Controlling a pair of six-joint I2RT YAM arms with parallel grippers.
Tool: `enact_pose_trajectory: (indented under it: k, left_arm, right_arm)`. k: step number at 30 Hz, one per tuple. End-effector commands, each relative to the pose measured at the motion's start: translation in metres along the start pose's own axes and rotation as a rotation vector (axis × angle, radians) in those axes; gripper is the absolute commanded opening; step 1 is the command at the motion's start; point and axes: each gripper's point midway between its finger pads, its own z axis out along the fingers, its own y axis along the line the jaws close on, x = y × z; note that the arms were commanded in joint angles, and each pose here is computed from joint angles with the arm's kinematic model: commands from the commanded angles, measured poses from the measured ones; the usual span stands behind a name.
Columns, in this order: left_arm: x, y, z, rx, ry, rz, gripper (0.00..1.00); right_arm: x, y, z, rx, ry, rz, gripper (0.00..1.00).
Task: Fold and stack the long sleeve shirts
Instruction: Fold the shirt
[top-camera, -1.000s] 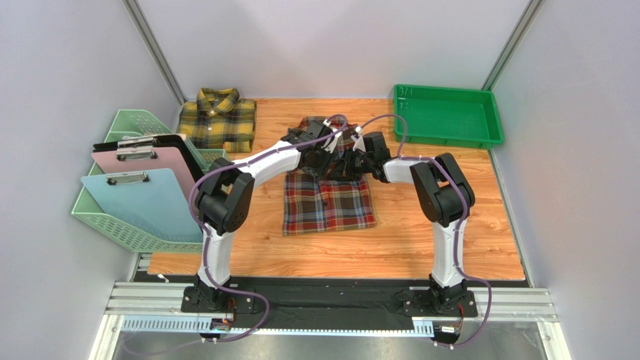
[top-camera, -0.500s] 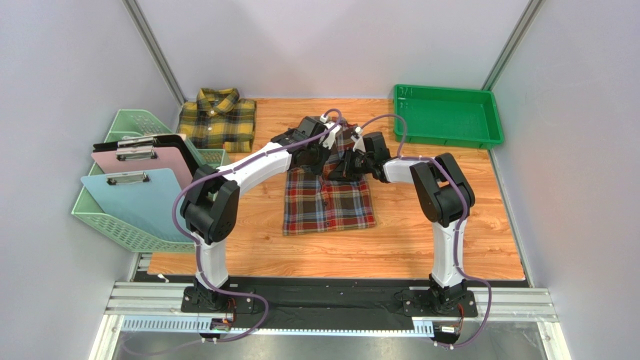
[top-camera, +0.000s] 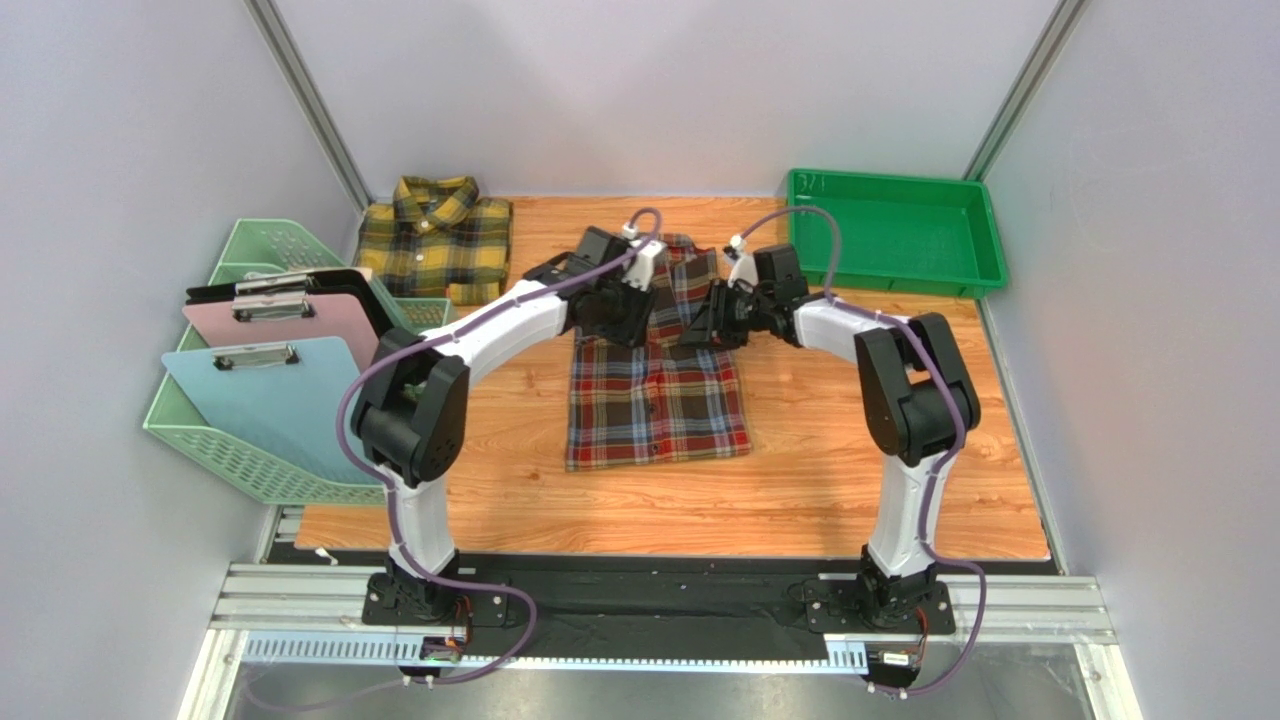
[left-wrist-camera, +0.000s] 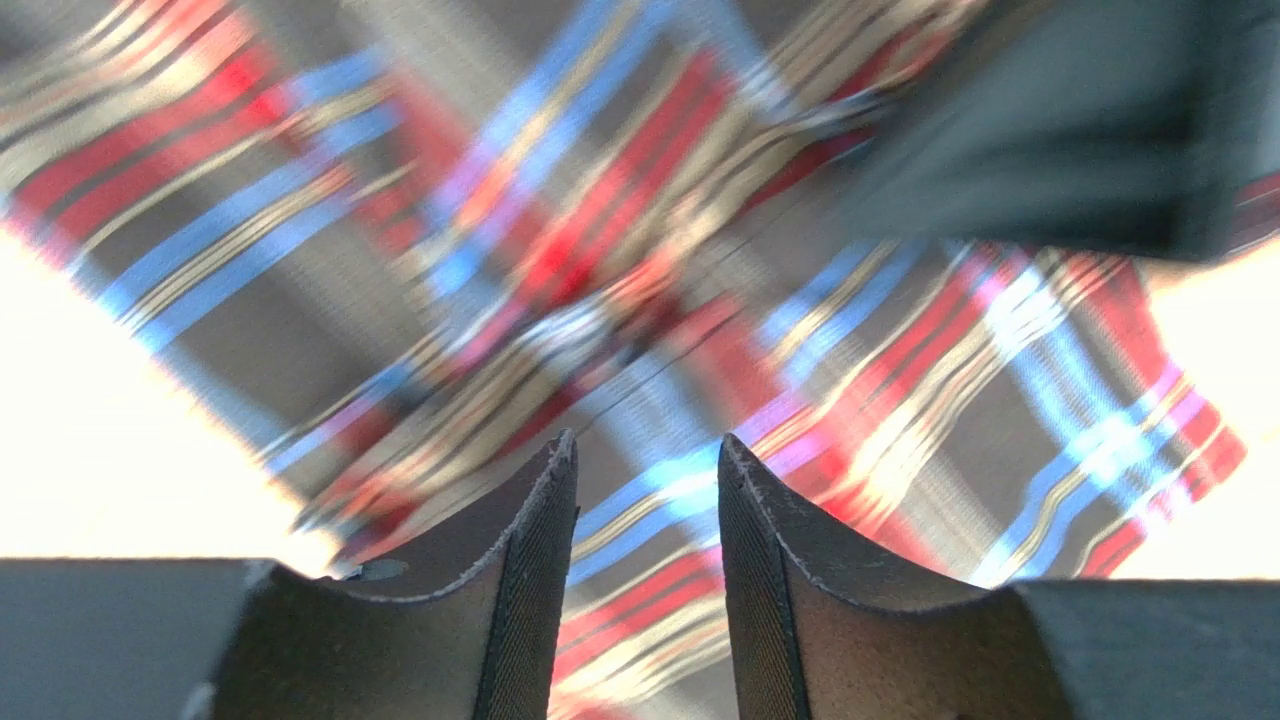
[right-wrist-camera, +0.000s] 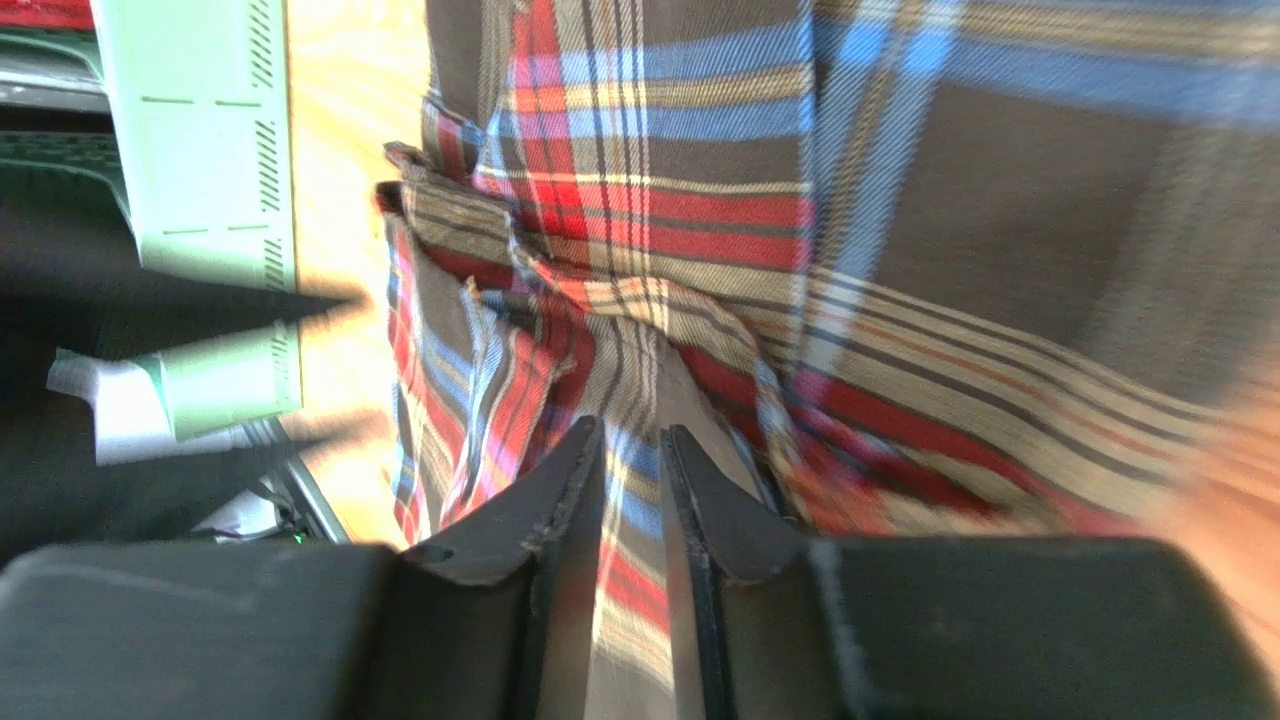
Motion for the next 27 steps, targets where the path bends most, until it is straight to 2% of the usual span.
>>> enact_pose_trajectory:
  k: [1, 3, 4, 7, 9, 11, 15, 17, 18, 20, 21, 23, 25, 27]
  left_arm:
    - [-0.006, 0.016, -0.053, 0.146, -0.058, -0.032, 0.46]
    - [0.016, 0.006, -0.065, 0.289, 0.001, -0.056, 0.47]
    - [0.019, -0.016, -0.077, 0.438, 0.004, -0.058, 0.47]
    - [0.042, -0.053, -0.098, 0.684, 0.053, -0.118, 0.52]
    - [0.055, -0.065, -0.097, 0.767, 0.071, -0.187, 0.52]
    - [0.068, -0.066, -0.082, 0.762, 0.113, -0.260, 0.52]
    - [0.086, -0.043, -0.037, 0.668, 0.220, -0.339, 0.52]
    - [0.078, -0.023, -0.019, 0.604, 0.226, -0.353, 0.51]
    - [0.086, -0.011, -0.002, 0.572, 0.260, -0.366, 0.50]
    - [0.067, 0.014, 0.009, 0.519, 0.237, -0.364, 0.50]
    - [0.070, 0.023, 0.018, 0.504, 0.252, -0.367, 0.49]
    - [0.055, 0.035, 0.015, 0.497, 0.223, -0.356, 0.49]
    - [0.044, 0.027, -0.001, 0.561, 0.184, -0.312, 0.50]
    - [0.025, 0.006, -0.036, 0.653, 0.098, -0.258, 0.53]
  right_arm:
    - [-0.019, 0.027, -0.050, -0.042, 0.013, -0.189, 0.29]
    - [-0.005, 0.038, -0.061, -0.089, 0.062, -0.191, 0.32]
    - [-0.001, 0.047, -0.067, -0.119, 0.073, -0.197, 0.35]
    - [0.030, 0.065, -0.072, -0.213, 0.167, -0.163, 0.39]
    - [0.058, 0.073, -0.073, -0.265, 0.236, -0.135, 0.40]
    - [0.080, 0.071, -0.069, -0.265, 0.288, -0.096, 0.40]
    - [0.108, 0.027, -0.049, -0.194, 0.341, 0.006, 0.39]
    - [0.102, 0.002, -0.040, -0.142, 0.328, 0.034, 0.39]
    - [0.103, -0.016, -0.031, -0.119, 0.340, 0.073, 0.39]
    - [0.077, -0.033, -0.024, -0.086, 0.290, 0.073, 0.39]
    - [0.072, -0.039, -0.021, -0.075, 0.288, 0.075, 0.39]
    - [0.051, -0.038, -0.019, -0.084, 0.270, 0.021, 0.39]
    - [0.043, -0.016, -0.030, -0.120, 0.261, 0.000, 0.43]
    - [0.043, 0.012, -0.044, -0.198, 0.259, 0.000, 0.53]
